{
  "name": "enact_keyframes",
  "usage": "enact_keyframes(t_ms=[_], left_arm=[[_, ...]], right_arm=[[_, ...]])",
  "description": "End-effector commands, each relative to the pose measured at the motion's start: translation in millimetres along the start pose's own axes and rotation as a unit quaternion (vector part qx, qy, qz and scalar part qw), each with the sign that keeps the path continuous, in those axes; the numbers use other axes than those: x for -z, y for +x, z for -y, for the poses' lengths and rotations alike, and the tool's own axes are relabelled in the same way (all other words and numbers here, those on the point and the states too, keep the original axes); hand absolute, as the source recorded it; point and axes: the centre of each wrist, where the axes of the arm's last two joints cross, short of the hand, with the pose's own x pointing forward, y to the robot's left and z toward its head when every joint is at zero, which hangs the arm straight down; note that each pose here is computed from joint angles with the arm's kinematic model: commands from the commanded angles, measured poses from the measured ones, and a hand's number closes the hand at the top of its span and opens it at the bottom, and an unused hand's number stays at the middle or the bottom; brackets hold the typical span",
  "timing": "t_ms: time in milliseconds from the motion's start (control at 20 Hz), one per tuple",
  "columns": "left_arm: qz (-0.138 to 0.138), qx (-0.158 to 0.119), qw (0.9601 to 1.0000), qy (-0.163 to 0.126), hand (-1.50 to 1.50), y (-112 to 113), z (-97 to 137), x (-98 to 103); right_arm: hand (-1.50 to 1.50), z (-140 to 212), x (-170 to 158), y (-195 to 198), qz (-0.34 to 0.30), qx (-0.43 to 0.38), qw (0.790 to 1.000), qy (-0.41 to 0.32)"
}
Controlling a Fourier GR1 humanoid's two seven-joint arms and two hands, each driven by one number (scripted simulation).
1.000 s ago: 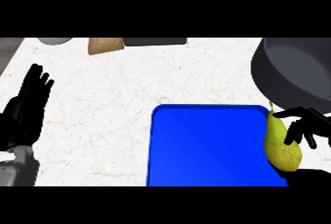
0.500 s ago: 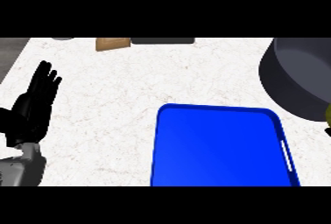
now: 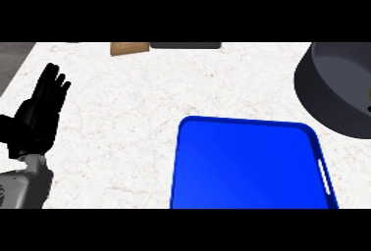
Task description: Pick the pear from the tray and place it in the pot
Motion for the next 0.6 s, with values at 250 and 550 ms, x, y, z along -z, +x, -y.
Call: enact_keyframes(t_ms=[250,550], left_arm=[[0.005,-0.006,0.9997,-0.022,0.00,-1,3,2],[0.011,-0.007,0.9996,-0.026,0.00,-1,21,-4]], right_arm=[[1.50,-9,24,-34,0.006,-0.218,0.973,-0.077],[1.50,-47,49,-74,-0.023,-0.237,0.969,-0.063]])
